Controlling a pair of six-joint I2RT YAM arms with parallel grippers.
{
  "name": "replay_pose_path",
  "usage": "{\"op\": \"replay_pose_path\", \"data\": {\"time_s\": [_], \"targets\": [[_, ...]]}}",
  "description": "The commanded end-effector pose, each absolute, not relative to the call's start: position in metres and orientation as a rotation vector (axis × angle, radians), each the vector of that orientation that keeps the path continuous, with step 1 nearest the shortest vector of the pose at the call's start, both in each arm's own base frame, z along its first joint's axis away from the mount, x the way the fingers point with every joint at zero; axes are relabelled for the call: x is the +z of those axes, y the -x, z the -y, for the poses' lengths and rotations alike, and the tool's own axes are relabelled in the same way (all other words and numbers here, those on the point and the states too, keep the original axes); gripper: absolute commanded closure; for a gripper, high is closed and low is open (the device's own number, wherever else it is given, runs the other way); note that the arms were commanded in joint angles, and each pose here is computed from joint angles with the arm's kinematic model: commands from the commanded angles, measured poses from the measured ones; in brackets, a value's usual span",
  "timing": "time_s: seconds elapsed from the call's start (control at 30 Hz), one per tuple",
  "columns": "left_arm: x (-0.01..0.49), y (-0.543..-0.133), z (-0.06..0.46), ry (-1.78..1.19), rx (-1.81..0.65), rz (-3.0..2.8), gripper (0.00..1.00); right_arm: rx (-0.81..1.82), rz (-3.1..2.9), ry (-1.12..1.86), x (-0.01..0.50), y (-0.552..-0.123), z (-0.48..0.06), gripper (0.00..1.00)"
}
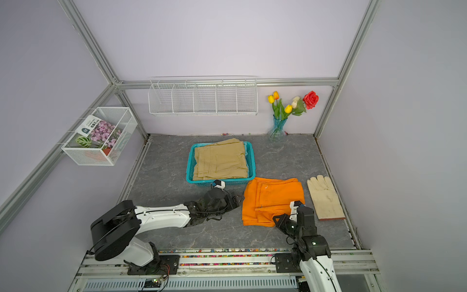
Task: Put the folded long pants in the basket
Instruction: Adjust the basket at the center of the board, then move the long pant to the center of the board.
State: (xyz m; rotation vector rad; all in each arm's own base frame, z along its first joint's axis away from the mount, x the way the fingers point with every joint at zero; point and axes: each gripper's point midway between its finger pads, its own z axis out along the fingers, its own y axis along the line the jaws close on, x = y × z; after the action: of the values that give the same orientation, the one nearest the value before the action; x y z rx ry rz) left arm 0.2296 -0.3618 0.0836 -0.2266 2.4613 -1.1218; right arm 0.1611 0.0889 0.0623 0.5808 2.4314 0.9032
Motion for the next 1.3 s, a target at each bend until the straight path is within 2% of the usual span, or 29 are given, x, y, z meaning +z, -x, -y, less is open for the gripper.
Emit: {"op": "replay_pose_path", "data": {"time_s": [0.0, 0.1, 0.27, 0.43, 0.73, 0.87, 1.03, 1.1, 1.27], "targets": [[0.065, -0.262, 0.344, 0.338, -1.048, -2.464, 0.08, 0.923, -2.471, -0.492, 0.074, -0.147, -0.096, 1.0], [0.062, -0.29, 0.324, 0.374, -0.926, -2.425, 0.08, 0.956, -2.473, -0.5, 0.07, -0.147, -0.099, 1.0], [0.068, -0.305, 0.351, 0.213, -0.923, -2.47, 0.09, 1.058, -2.541, -0.477, 0.049, -0.148, -0.118, 1.0], [0.052, -0.285, 0.368, 0.201, -1.091, -2.522, 0.11, 0.967, -2.627, -0.383, 0.04, -0.151, -0.129, 1.0], [0.011, -0.25, 0.358, 0.276, -1.021, -2.687, 0.12, 0.906, -2.596, -0.332, 0.045, -0.157, -0.131, 1.0], [0.033, -0.252, 0.329, 0.301, -0.892, -2.638, 0.11, 0.908, -2.591, -0.339, 0.041, -0.157, -0.131, 1.0], [0.078, -0.237, 0.303, 0.305, -0.858, -2.548, 0.09, 0.933, -2.584, -0.335, 0.042, -0.158, -0.135, 1.0], [0.077, -0.228, 0.291, 0.331, -0.83, -2.559, 0.08, 0.942, -2.577, -0.329, 0.044, -0.16, -0.137, 1.0], [0.05, -0.21, 0.298, 0.323, -0.944, -2.613, 0.08, 0.945, -2.559, -0.313, 0.048, -0.165, -0.142, 1.0]]}}
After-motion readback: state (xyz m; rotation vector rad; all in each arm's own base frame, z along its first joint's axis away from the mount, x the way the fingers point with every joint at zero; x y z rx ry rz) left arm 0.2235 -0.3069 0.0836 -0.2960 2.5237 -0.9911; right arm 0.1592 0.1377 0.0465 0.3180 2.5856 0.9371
